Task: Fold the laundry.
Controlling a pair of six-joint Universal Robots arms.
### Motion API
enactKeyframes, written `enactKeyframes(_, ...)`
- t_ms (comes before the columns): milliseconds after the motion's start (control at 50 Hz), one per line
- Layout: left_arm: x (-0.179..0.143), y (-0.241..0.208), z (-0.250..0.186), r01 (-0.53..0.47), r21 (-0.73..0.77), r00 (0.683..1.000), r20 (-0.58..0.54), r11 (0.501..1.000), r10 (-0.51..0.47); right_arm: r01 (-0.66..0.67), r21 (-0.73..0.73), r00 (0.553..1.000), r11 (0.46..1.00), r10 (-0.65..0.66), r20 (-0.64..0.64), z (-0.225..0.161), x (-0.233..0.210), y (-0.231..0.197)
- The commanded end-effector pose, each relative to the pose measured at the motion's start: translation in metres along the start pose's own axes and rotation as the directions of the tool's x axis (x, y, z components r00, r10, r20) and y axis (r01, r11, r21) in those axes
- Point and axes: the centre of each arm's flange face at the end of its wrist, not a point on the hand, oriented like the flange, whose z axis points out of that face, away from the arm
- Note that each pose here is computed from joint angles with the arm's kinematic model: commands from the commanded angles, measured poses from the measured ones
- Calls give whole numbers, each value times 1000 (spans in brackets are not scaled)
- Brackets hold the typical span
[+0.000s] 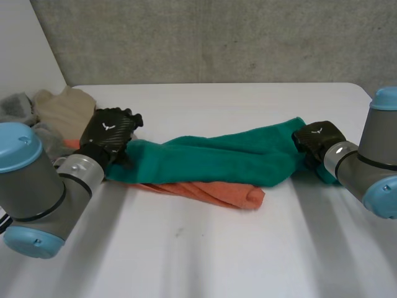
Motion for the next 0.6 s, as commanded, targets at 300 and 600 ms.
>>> enactKeyframes(300,-13,-8,-5,-4,36,1000,25,999,3,7,-66,907,998,-34,-420,21,119,24)
enactKeyframes(600,-16,41,17,-126,-98,992,13,987,128,-25,-25,935,999,14,-353,17,99,21)
